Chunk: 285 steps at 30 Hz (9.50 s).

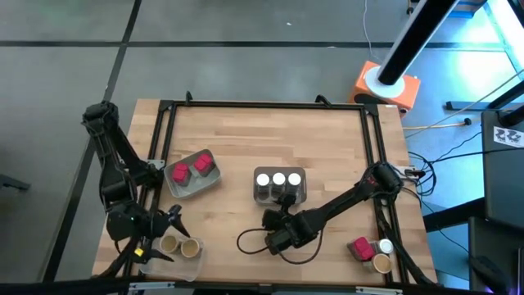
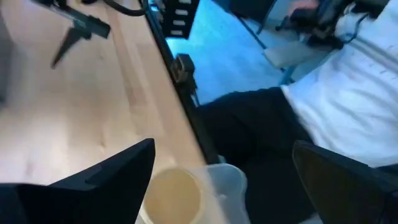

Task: Sort spices by type
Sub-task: Put the red seasoning can into the gray bin

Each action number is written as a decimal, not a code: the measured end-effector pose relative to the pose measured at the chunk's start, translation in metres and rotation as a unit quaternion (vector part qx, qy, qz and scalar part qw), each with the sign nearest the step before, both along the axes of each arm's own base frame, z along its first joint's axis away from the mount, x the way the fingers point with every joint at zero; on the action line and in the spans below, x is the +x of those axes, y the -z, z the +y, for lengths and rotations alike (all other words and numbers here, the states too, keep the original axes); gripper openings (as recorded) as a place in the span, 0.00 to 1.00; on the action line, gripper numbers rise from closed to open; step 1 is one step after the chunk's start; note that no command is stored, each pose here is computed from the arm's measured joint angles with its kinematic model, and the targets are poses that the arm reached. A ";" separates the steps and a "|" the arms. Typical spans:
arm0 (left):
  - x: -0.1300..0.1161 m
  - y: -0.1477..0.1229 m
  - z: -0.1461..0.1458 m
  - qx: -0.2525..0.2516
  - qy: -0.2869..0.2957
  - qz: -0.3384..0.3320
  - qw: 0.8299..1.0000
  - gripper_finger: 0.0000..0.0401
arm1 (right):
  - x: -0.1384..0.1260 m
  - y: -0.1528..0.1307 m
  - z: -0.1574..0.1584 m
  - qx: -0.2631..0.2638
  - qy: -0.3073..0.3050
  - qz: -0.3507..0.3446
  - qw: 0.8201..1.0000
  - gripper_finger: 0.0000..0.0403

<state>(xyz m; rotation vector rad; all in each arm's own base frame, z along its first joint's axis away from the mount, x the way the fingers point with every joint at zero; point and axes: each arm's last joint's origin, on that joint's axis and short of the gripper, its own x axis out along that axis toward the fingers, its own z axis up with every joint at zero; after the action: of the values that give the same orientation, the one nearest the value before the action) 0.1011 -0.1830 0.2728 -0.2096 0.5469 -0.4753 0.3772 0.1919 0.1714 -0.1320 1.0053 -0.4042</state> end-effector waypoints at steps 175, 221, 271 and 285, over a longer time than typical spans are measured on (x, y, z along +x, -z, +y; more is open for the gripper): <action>0.075 0.002 0.068 0.215 -0.229 -0.076 0.946 0.89 | -0.019 -0.050 -0.053 0.340 -0.064 -0.047 0.937 0.52; 0.081 -0.002 0.072 0.200 -0.264 -0.100 0.938 0.89 | -0.022 -0.074 -0.042 0.215 -0.067 -0.016 0.974 0.77; 0.278 0.112 0.059 0.154 -0.180 -0.029 0.971 0.89 | -0.158 -0.067 -0.050 -0.079 0.103 -0.286 0.949 0.77; 0.288 0.135 0.064 0.144 -0.180 -0.035 0.972 0.89 | -0.159 -0.066 -0.050 -0.081 0.102 -0.284 0.950 0.77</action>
<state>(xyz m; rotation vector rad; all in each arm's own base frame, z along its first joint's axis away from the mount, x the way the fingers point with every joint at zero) 0.3892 -0.1189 0.1379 -0.0121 0.4894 -0.0469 0.2187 0.1421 0.2378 -0.0521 0.4154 -0.6697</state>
